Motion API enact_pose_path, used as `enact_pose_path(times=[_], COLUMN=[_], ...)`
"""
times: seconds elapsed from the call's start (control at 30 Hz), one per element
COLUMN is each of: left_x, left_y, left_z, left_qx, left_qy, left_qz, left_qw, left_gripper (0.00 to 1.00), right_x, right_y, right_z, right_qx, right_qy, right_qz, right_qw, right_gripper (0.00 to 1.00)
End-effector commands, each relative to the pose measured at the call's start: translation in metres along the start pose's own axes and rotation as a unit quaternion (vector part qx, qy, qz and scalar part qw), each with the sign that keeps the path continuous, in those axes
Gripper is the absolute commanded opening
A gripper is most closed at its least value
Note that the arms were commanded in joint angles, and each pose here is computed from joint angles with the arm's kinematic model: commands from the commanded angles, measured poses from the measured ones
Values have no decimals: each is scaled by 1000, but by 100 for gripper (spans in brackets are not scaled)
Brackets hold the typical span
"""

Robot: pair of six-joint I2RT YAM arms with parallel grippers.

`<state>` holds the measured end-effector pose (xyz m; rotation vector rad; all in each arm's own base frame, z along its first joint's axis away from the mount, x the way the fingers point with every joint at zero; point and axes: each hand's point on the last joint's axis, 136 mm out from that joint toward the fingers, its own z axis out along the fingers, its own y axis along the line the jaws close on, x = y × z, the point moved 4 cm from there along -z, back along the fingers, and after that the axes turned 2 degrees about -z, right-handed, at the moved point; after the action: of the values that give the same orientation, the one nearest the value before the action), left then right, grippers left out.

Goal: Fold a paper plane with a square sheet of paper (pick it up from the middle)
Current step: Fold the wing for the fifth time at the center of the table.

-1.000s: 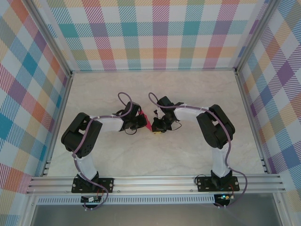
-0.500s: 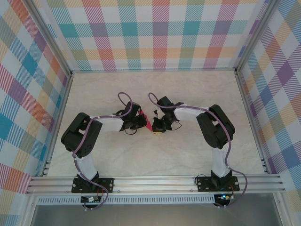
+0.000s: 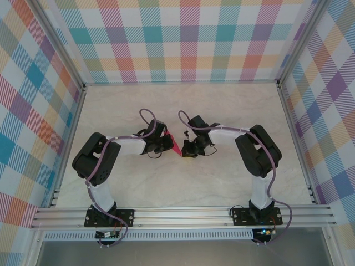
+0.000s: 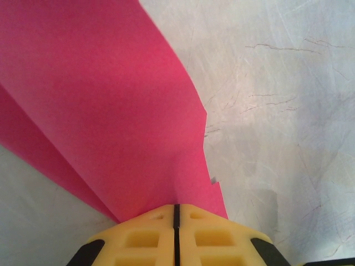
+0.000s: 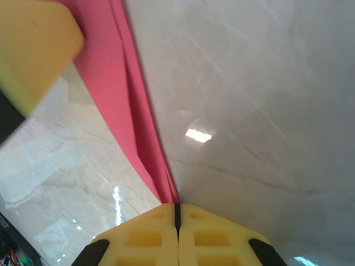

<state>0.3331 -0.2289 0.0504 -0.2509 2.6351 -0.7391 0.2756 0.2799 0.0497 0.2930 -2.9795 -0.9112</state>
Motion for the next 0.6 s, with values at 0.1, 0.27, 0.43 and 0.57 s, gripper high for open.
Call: enact_pose_path(times=[0.1, 0.27, 0.43, 0.57], left_x=[35, 35, 35, 35], left_y=[44, 42, 41, 41], left_z=[13, 13, 14, 15], left_qx=[-93, -88, -84, -84], left_qy=[63, 63, 65, 66], left_qz=[-10, -11, -12, -13], left_qw=[994, 994, 994, 994], left_gripper=[8, 8, 8, 8], right_x=[25, 19, 4, -5], right_y=[-16, 1, 32, 41], right_z=[-8, -24, -41, -30], right_qx=[38, 9, -36, -32], right_qy=[33, 1, -33, -21], right_qz=[33, 10, -27, -32], right_qw=[998, 1000, 998, 999], right_gripper=[4, 5, 10, 11])
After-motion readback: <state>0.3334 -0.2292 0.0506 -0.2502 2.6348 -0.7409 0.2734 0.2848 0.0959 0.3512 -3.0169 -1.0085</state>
